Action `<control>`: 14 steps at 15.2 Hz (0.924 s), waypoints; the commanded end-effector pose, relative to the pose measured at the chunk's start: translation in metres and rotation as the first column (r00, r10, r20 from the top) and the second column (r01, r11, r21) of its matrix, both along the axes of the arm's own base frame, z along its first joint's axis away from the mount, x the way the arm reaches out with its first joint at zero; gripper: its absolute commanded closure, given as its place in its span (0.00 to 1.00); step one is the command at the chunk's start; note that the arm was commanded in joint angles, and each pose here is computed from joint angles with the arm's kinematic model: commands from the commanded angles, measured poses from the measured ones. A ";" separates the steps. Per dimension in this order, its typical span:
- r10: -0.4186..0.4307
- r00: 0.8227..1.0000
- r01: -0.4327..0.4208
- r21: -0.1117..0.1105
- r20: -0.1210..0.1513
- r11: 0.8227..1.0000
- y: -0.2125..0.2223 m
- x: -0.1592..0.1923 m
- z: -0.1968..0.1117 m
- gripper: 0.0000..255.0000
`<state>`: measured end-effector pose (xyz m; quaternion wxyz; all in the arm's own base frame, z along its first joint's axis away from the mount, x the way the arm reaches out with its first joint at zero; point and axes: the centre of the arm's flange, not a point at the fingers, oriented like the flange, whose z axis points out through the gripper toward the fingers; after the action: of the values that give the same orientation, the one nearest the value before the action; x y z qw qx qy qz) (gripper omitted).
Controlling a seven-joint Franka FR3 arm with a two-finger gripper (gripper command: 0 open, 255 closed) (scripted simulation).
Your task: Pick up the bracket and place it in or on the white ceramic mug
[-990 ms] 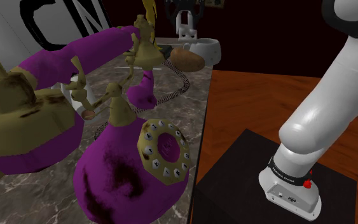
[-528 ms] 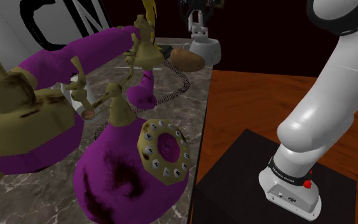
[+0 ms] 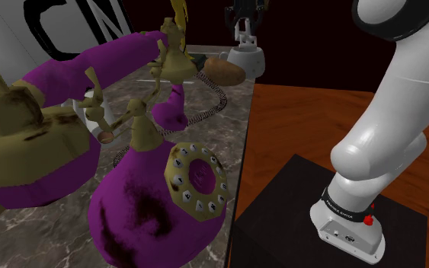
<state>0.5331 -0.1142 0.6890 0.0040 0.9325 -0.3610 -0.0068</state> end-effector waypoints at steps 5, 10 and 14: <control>0.001 1.000 -0.001 0.000 0.001 1.000 0.000 0.000 -0.031 1.00; 0.001 1.000 -0.001 0.000 0.001 1.000 0.000 0.000 -0.037 1.00; 0.001 1.000 -0.001 0.000 0.001 1.000 0.000 0.000 -0.037 1.00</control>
<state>0.5316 -0.1123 0.6573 0.0021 0.9332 -0.3593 0.0004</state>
